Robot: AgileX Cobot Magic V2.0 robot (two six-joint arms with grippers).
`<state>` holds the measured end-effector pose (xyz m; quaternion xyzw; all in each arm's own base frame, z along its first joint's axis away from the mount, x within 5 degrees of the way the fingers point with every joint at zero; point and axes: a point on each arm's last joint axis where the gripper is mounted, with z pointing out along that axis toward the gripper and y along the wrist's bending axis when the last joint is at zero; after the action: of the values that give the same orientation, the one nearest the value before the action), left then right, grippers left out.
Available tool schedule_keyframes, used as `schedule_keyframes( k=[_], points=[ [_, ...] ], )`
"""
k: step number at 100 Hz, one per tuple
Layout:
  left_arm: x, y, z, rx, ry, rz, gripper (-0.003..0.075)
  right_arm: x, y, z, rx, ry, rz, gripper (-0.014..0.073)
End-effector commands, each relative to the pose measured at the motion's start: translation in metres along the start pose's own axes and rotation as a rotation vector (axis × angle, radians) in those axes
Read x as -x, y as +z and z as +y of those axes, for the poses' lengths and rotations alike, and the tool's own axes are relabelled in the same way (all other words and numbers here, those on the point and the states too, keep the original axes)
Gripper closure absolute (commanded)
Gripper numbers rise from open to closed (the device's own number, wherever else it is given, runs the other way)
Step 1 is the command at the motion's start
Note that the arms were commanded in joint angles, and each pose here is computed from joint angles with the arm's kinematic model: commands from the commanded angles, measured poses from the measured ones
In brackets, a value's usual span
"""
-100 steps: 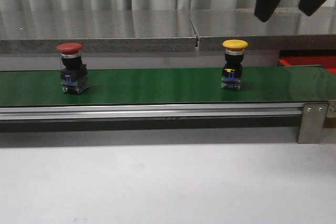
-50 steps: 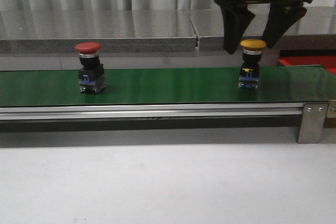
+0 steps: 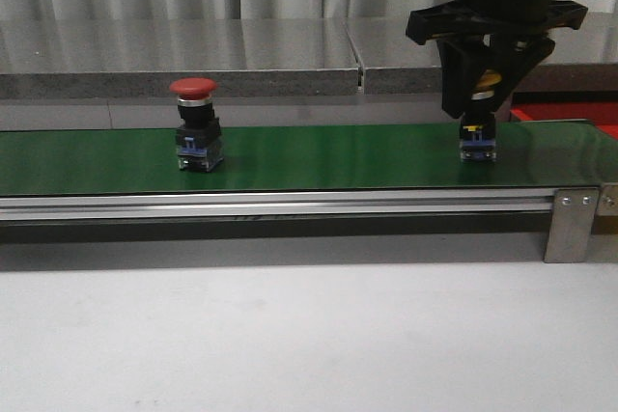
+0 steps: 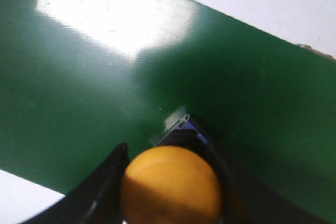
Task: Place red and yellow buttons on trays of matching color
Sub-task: 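Lower the right gripper onto the yellow button on the belt and grasp it, then move the yellow button into the yellow tray and open the right gripper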
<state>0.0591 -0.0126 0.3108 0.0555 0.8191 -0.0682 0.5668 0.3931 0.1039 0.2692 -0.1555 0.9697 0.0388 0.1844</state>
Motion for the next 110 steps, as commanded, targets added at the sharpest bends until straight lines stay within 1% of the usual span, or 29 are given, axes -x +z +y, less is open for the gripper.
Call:
schedule_keyframes(
  k=[1,7,21,39,51,68,78,92,110],
  points=[
    [0.014,-0.003,-0.001,-0.013,-0.016,-0.084,0.0739,0.006,-0.045,-0.002,-0.015,-0.009,-0.133,0.0349],
    [0.014,-0.003,-0.001,-0.013,-0.016,-0.084,0.0739,0.005,-0.055,-0.004,-0.020,-0.001,-0.156,0.0349],
    [0.014,-0.003,-0.001,-0.013,-0.016,-0.084,0.0739,0.002,-0.075,-0.019,-0.042,0.035,-0.201,0.0349],
    [0.014,-0.003,-0.001,-0.013,-0.016,-0.084,0.0739,-0.010,-0.091,-0.049,-0.083,0.113,-0.206,0.0349],
    [0.014,-0.003,-0.001,-0.013,-0.016,-0.084,0.0739,-0.025,-0.095,-0.071,-0.113,0.179,-0.197,0.0349],
    [0.014,-0.003,-0.001,-0.013,-0.016,-0.084,0.0739,-0.052,-0.092,-0.106,-0.161,0.330,-0.197,0.0349],
    [0.014,-0.003,-0.001,-0.013,-0.016,-0.084,0.0739,-0.069,-0.085,-0.125,-0.170,0.417,-0.193,0.0349],
    [0.014,-0.003,-0.001,-0.013,-0.016,-0.084,0.0739,-0.089,-0.069,-0.143,-0.156,0.525,-0.191,0.0349],
    [0.014,-0.003,-0.001,-0.013,-0.016,-0.084,0.0739,-0.110,-0.051,-0.159,-0.148,0.650,-0.233,0.0349]
  ],
)
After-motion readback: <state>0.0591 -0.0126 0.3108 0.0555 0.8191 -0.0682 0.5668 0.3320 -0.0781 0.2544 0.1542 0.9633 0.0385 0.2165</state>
